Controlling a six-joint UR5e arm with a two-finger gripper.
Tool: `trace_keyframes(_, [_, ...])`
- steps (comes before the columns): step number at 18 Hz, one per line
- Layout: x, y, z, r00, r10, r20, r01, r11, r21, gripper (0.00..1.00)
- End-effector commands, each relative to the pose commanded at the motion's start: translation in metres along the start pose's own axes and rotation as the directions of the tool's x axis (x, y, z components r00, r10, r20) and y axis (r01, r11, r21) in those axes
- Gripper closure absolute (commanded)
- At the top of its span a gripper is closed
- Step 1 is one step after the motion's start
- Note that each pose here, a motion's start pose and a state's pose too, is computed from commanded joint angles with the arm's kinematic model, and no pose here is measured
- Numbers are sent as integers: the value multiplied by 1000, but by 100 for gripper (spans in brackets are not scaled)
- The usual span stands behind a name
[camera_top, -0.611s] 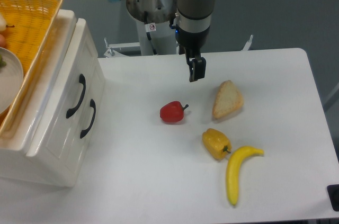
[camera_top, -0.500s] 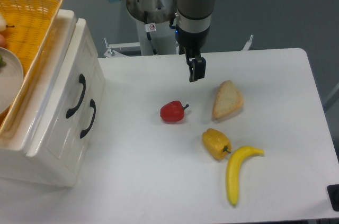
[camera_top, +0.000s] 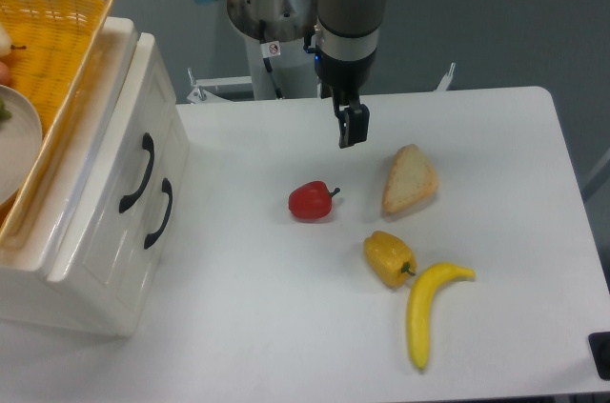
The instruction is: Slide the top white drawer open
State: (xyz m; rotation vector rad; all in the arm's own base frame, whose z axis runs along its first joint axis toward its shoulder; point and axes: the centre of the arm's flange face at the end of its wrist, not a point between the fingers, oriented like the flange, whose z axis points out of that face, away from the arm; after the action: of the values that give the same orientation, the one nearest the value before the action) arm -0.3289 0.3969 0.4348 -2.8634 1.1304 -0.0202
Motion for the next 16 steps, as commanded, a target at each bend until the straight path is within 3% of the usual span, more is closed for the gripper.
trace_keyframes(6, [4,-15,6,990,-140,-14,140,990,7,0])
trace_keyframes(9, [3,-20,6,960,-281,-15,281,960,16,0])
trace_keyframes(14, [3,-43,10,915,-403,-25,404,915,24,0])
trace_keyframes(16, [2,-45,10,886,-462,-27,463,886,24,0])
